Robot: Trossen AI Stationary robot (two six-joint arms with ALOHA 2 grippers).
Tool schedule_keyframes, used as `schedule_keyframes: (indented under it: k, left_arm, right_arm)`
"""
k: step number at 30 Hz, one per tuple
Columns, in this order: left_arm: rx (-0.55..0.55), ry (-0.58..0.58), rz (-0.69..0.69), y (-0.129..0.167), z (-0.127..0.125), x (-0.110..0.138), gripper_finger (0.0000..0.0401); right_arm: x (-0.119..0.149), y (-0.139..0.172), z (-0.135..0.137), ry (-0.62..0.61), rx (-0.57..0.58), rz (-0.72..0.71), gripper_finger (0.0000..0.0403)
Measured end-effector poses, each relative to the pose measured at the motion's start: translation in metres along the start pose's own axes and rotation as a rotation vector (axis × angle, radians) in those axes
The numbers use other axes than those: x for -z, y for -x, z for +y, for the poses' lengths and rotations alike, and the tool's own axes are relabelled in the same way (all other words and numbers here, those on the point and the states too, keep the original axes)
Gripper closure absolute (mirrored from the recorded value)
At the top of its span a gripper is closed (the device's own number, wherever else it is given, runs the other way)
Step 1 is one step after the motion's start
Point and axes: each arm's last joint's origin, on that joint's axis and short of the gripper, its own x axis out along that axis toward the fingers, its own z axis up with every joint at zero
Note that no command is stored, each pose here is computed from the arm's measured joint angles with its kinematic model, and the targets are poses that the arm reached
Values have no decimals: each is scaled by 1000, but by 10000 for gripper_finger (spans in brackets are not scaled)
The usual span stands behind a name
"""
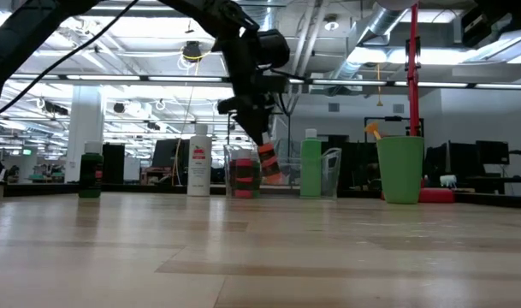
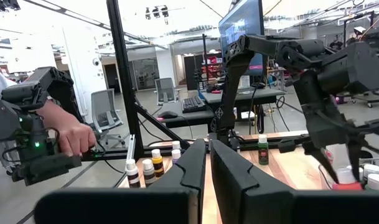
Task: Pick & Place Paint Supplies
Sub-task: Put the small orange paint bottle into the transparent bin
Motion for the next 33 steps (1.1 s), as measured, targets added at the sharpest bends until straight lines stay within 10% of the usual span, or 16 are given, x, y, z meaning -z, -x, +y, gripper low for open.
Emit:
schedule_keyframes:
  k: [33]
  left_arm:
    - [78, -84, -7, -22, -4, 1, 253]
  right_arm:
    - [0, 0, 0, 0, 0, 1, 381]
